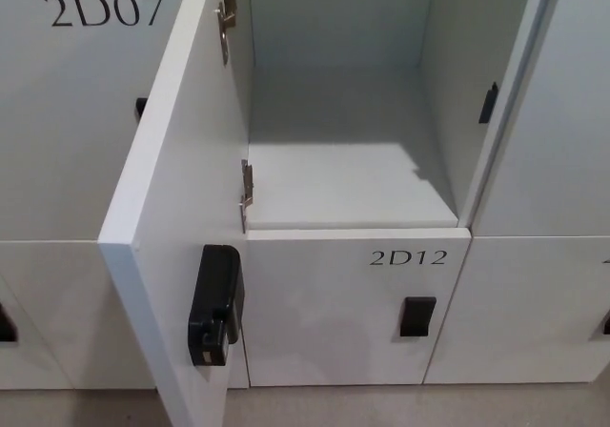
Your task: The robot uses its left hand to push the door of an open cabinet towards the right and closes it
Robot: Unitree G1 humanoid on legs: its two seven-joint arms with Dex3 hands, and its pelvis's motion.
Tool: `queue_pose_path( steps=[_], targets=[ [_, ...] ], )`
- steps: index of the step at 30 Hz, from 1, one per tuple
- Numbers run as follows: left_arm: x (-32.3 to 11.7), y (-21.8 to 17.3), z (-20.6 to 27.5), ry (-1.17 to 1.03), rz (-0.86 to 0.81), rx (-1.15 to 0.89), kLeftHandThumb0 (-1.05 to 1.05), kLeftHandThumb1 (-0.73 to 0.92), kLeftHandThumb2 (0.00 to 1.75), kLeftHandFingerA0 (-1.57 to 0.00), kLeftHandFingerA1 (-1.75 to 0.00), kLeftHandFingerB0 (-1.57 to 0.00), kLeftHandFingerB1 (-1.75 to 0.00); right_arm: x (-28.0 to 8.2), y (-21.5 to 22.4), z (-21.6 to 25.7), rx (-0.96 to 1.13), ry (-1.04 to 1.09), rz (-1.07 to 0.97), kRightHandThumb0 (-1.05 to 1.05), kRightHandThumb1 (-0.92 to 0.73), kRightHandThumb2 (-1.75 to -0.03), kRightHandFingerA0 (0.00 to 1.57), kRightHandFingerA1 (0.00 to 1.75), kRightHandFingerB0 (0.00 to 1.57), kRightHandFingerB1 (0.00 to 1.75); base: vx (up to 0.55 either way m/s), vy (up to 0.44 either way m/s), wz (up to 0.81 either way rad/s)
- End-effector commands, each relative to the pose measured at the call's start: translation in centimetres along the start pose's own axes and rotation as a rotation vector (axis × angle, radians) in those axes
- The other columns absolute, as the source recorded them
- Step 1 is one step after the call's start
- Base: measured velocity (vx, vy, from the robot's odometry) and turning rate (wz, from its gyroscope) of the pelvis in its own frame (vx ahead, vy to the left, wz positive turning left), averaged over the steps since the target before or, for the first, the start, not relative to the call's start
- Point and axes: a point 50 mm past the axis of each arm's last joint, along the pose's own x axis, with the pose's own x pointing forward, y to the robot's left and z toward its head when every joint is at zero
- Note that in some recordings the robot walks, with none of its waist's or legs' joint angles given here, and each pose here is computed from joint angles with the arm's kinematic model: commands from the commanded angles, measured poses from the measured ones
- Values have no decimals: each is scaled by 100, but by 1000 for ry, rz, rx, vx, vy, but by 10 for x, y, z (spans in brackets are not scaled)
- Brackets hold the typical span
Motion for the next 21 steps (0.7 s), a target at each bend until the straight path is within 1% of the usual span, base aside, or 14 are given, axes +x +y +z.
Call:
queue_pose_path(
  steps=[1, 8, 9, 10, 11, 12, 13, 14, 15, 16, 18, 19, 20, 21],
  targets=[
    [-2, 10, 5, -59, 0, 32, -77, 92, 68, -32, -34, -22, -30, 1, -3, 5, 5, -46, -42, -55, -72, -101, 34, 52, 26, 47, 0, 0, 0],
    [-3, 21, 4, -75, 98, -76, -75, 91, 68, -33, -33, -24, -30, 0, 1, 7, -7, -54, -28, -56, -72, -102, 31, 52, 23, 46, 0, 0, 0],
    [-3, 27, 7, -89, 129, -121, -76, 92, 69, -25, -33, -20, -29, 1, 2, 7, 7, -51, -29, -56, -72, -101, 32, 52, 24, 46, 0, 0, 0],
    [-3, 32, 11, -107, 159, -141, -75, 92, 68, -30, -32, -24, -29, 1, 2, 9, 7, -52, -31, -50, -88, -66, 35, 36, 33, 33, 0, 0, 0],
    [-3, 33, 14, -115, 172, -142, -75, 92, 68, -30, -32, -24, -29, 1, 2, 9, 2, -53, -33, -50, -88, -66, 35, 36, 33, 33, 0, 0, 0],
    [-2, 41, 21, -146, 192, -150, -77, 92, 72, -28, -33, -18, -29, 2, 2, 10, -2, -54, -32, -56, -73, -102, 32, 52, 23, 46, 0, 0, 0],
    [-2, 46, 26, -168, 205, -155, -77, 92, 72, -28, -33, -18, -29, 2, 2, 11, -3, -55, -31, -56, -73, -102, 32, 52, 23, 46, 0, 0, 0],
    [-3, 64, 44, -241, 252, -174, -77, 73, 106, -23, -47, -16, -43, 2, 2, 11, -7, -53, -26, -56, -73, -102, 32, 52, 23, 46, 0, 0, 0],
    [-3, 67, 48, -256, 263, -178, -77, 73, 106, -23, -47, -16, -43, 2, 2, 11, -8, -52, -26, -56, -73, -102, 32, 52, 23, 46, 0, 0, 0],
    [-4, 77, 59, -288, 289, -172, -78, 73, 106, -25, -48, -16, -44, 2, 3, 11, -6, -52, -23, -50, -89, -66, 35, 36, 31, 32, 0, 0, 0],
    [-7, 98, 84, -354, 332, -146, -78, 74, 108, -26, -48, -15, -43, 2, 3, 11, -4, -52, -22, -49, -89, -67, 35, 36, 32, 33, 0, 0, 0],
    [-7, 100, 86, -362, 336, -142, -78, 74, 108, -26, -48, -15, -43, 2, 3, 11, -5, -52, -22, -49, -89, -67, 35, 36, 32, 33, 0, 0, 0],
    [-12, 114, 115, -468, 336, -155, -73, 92, 72, -26, -33, -18, -28, 2, 0, 12, 6, -59, -29, -54, -72, -101, 32, 52, 23, 46, 0, 0, 0],
    [-14, 118, 123, -498, 336, -158, -73, 92, 72, -26, -33, -18, -28, 2, 0, 12, 10, -61, -31, -54, -72, -101, 32, 52, 23, 46, 0, 0, 0]
  ],
)
